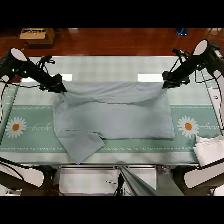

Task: Fold the shirts.

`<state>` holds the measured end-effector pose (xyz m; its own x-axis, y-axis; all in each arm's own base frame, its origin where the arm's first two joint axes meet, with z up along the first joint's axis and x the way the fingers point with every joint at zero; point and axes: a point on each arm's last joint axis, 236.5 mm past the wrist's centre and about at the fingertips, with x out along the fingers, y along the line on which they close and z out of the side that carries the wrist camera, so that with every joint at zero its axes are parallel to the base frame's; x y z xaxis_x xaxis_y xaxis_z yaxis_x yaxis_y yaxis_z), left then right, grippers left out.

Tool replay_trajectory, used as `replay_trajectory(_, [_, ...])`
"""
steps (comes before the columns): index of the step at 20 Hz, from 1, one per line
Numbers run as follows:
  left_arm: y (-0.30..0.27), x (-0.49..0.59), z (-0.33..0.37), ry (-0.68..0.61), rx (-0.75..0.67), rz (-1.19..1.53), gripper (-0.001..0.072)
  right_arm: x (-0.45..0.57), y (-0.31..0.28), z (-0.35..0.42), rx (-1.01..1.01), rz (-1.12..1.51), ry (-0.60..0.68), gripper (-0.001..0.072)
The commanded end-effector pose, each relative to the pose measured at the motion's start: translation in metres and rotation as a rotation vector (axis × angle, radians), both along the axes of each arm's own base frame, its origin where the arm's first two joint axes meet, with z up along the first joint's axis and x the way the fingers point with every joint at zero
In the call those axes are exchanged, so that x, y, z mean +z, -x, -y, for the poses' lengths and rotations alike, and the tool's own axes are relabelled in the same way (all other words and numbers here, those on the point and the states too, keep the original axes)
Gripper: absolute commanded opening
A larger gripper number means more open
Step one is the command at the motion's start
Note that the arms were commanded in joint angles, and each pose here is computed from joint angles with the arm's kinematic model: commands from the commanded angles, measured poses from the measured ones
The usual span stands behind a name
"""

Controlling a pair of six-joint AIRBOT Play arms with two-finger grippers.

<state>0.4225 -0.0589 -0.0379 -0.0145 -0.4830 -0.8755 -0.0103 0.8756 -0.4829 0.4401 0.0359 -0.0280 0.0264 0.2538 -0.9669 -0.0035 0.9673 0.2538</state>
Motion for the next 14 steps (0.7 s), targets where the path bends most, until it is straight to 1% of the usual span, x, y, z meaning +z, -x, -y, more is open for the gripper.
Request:
replay_trajectory(1, [0.009,0.015,-0.019,-0.012,-0.010,-0.029,0.0650,0.008,0.029,0.014,0.123,-0.072,0.040,0.0365])
replay_trajectory(2, [0.022,0.025,-0.032,-0.017,-0.013,-0.061,0.0649,0.017,0.046,0.035,0.141,-0.121,0.106,0.0365])
replay_trajectory(3, [0.036,0.035,-0.044,-0.026,-0.006,-0.095,0.0648,0.030,0.052,0.049,0.090,-0.124,0.124,0.0365])
replay_trajectory(5, [0.064,0.048,-0.066,-0.051,0.048,-0.100,0.0649,0.052,0.073,0.070,0.020,-0.116,0.104,0.0365])
replay_trajectory(6, [0.079,0.047,-0.072,-0.054,0.090,-0.081,0.0648,0.056,0.083,0.074,-0.024,-0.094,0.059,0.0367])
replay_trajectory(7, [0.098,0.040,-0.076,-0.055,0.136,-0.079,0.0648,0.055,0.095,0.072,-0.059,-0.073,-0.011,0.0380])
replay_trajectory(8, [0.122,0.029,-0.076,-0.048,0.189,-0.095,0.0648,0.052,0.108,0.065,-0.095,-0.051,-0.102,0.0450])
replay_trajectory(10, [0.175,0.009,-0.058,0.033,0.207,-0.143,0.0649,0.048,0.125,0.050,-0.163,0.009,-0.280,0.0493])
replay_trajectory(11, [0.196,0.002,-0.048,0.079,0.214,-0.161,0.0649,0.046,0.131,0.046,-0.193,0.038,-0.336,0.0493])
replay_trajectory(12, [0.213,-0.004,-0.040,0.113,0.229,-0.181,0.0648,0.043,0.137,0.046,-0.224,0.063,-0.364,0.0493])
replay_trajectory(14, [0.235,-0.016,-0.032,0.127,0.241,-0.203,0.0649,0.036,0.145,0.050,-0.281,0.096,-0.368,0.0486])
